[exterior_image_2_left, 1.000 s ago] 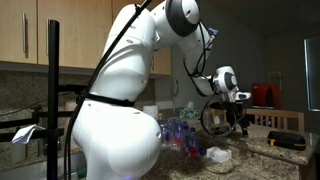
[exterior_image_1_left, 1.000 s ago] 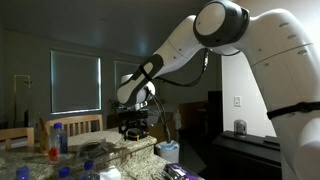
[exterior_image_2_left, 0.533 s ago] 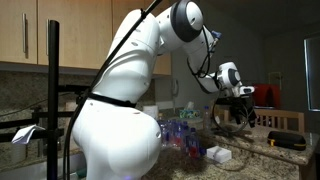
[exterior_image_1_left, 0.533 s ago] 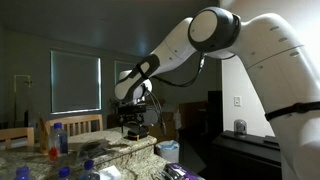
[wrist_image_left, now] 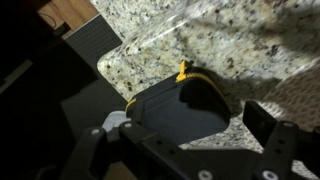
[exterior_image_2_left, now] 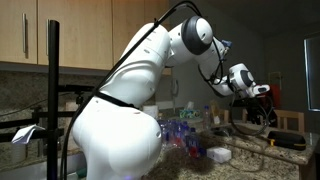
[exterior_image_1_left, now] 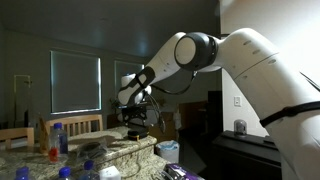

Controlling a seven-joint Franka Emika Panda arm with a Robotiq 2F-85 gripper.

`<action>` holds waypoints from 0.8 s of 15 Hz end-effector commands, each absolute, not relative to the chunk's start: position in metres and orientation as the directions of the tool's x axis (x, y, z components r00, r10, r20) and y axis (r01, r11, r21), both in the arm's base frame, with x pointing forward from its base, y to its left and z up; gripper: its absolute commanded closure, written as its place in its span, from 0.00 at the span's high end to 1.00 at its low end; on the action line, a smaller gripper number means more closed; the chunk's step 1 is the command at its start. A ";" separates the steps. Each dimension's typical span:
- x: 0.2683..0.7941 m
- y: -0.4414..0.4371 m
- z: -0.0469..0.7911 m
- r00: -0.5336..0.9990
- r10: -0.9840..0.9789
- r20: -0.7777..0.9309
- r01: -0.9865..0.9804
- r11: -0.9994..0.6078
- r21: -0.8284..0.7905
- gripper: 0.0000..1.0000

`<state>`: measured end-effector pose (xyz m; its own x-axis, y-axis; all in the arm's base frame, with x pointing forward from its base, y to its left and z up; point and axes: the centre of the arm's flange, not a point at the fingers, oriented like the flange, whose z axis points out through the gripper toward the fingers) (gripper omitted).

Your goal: Put the cable on the lower counter on the upper counter and then put the case on the upper counter on the lower counter

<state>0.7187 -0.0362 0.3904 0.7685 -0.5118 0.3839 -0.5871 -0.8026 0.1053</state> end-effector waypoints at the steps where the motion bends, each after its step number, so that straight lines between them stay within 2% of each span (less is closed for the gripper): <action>1: 0.746 -0.054 0.382 0.682 -0.571 0.457 -0.691 -0.708 0.148 1.00; 3: 0.759 -0.068 0.380 0.621 -0.613 0.488 -0.749 -0.648 0.139 1.00; 12: 0.822 -0.094 0.359 0.194 -0.796 0.573 -0.935 -0.327 -0.139 1.00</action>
<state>0.7883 -0.0909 0.3712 0.3298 -0.7663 0.5514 -0.8929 -0.4428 -0.0813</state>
